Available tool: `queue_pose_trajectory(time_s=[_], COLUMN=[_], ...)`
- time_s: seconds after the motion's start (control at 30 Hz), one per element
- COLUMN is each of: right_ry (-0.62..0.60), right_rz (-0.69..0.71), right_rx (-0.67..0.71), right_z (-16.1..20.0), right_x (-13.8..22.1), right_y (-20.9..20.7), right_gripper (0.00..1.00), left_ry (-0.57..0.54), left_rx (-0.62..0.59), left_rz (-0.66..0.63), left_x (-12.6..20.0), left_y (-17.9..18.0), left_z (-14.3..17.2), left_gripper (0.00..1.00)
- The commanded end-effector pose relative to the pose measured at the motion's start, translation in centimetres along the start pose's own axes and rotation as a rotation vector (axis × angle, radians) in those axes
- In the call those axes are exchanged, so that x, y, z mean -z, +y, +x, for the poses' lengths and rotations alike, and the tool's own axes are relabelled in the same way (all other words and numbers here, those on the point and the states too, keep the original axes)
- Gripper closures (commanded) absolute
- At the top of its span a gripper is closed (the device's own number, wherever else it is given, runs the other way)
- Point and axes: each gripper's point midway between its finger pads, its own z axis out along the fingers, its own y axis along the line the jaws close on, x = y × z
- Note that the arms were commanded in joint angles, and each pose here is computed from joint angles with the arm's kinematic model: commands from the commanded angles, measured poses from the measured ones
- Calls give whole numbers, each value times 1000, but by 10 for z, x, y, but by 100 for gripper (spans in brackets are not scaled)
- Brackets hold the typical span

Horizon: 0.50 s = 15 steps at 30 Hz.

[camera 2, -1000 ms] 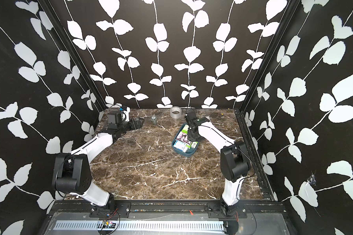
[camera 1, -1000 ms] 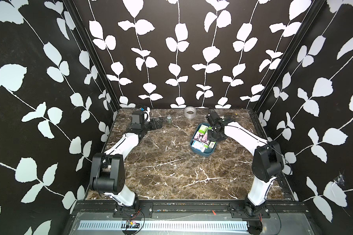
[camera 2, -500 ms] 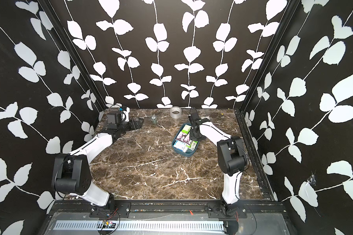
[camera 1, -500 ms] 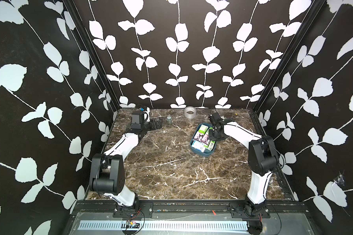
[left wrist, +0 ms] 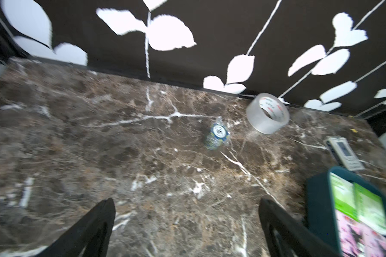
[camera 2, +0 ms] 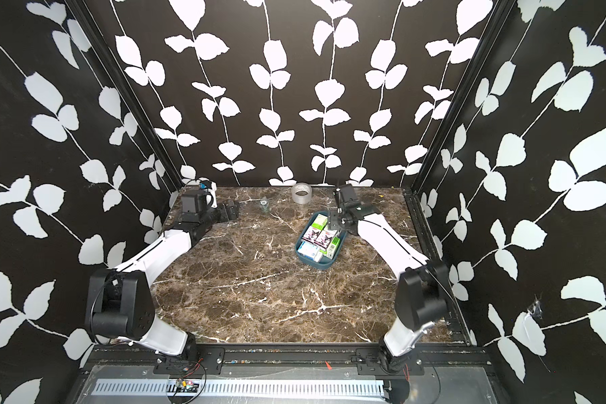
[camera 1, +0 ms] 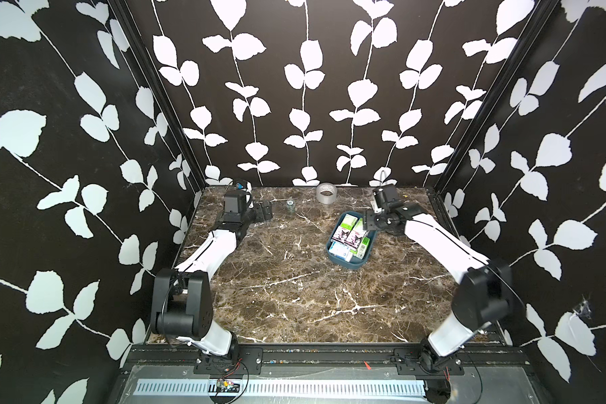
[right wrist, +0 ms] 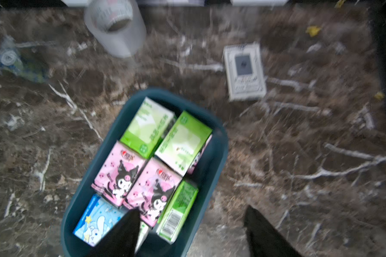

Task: Put the pocket tissues into the storage box
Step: Adjust the pocket tissues in the storage box, then reset both arms

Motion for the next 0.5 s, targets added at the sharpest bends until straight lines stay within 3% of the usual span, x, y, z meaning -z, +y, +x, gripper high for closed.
queue_pose_trajectory(time_s=[0.0, 0.13, 0.23, 0.47], right_ry=[-79, -135, -146, -221], right_rz=[98, 187, 176, 312], right_rx=[70, 110, -4, -59], right_z=[-7, 2, 4, 17], right_x=[10, 18, 26, 34], right_y=[-21, -43, -63, -102], right_gripper=[4, 0, 0, 0], left_ry=[-64, -101, -96, -89], left_rx=[-87, -153, -221, -219], left_rz=[-137, -203, -261, -348], left_x=[14, 18, 22, 29], left_y=[24, 42, 57, 100], left_z=[-12, -7, 2, 18], left_gripper=[1, 1, 1, 1])
